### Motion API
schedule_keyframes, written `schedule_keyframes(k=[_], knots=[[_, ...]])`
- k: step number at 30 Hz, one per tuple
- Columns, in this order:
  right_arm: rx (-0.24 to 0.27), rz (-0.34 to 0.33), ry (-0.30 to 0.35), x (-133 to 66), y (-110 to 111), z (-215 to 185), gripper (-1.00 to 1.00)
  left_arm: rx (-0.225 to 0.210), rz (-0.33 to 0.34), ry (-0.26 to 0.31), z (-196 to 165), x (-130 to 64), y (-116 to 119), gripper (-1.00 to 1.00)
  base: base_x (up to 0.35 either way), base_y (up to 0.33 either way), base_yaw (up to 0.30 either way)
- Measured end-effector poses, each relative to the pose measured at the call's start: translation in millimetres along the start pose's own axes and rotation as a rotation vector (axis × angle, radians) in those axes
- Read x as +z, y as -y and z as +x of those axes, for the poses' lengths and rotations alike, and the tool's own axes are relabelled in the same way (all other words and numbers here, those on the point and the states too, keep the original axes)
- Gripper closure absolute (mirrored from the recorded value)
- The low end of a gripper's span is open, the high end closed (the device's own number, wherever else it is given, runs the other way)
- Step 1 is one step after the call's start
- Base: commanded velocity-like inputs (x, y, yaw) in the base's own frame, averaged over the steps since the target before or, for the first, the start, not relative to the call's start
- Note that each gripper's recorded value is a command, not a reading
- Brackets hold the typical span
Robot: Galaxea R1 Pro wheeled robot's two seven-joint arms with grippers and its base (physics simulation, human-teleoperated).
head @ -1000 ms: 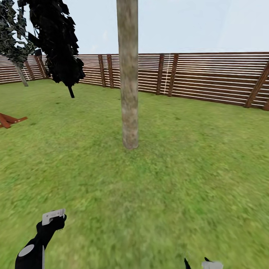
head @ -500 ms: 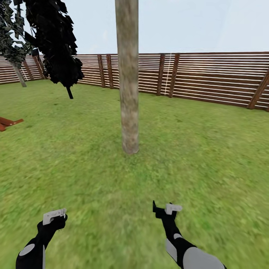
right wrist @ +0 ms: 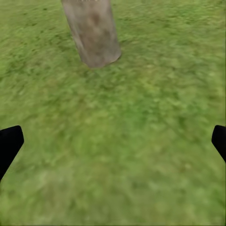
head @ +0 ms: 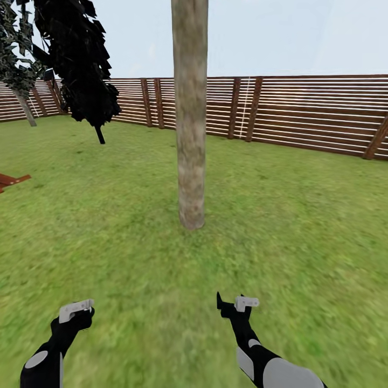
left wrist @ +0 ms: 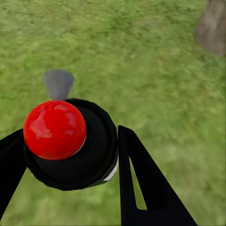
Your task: In the garden, pick up the pesticide atomizer on the floor and spray pesticide onto both trees until each tree trunk is fully covered.
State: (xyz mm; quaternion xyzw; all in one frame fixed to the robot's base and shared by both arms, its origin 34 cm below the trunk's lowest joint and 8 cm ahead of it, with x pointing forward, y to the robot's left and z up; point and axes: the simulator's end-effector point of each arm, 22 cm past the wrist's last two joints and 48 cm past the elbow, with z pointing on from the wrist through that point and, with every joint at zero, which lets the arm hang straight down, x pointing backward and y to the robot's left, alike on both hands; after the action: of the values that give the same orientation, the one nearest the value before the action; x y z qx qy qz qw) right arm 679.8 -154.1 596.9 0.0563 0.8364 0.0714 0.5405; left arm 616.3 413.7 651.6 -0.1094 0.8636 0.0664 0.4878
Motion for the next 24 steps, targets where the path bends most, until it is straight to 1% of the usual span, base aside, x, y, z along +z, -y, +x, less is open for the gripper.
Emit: schedule_keyframes(k=[11, 24], knots=[[0.002, 0.002, 0.0, 0.0, 0.4, 0.0, -1.0, 0.003, 0.002, -0.001, 0.3, 0.2, 0.7, 1.0, 0.337, -0.007, 0.0], [0.003, 0.003, 0.0, 0.0, 0.8, 0.0, -1.0, 0.003, 0.001, -0.003, 1.2, 0.1, 0.6, 1.0, 0.332, -0.105, 0.0]])
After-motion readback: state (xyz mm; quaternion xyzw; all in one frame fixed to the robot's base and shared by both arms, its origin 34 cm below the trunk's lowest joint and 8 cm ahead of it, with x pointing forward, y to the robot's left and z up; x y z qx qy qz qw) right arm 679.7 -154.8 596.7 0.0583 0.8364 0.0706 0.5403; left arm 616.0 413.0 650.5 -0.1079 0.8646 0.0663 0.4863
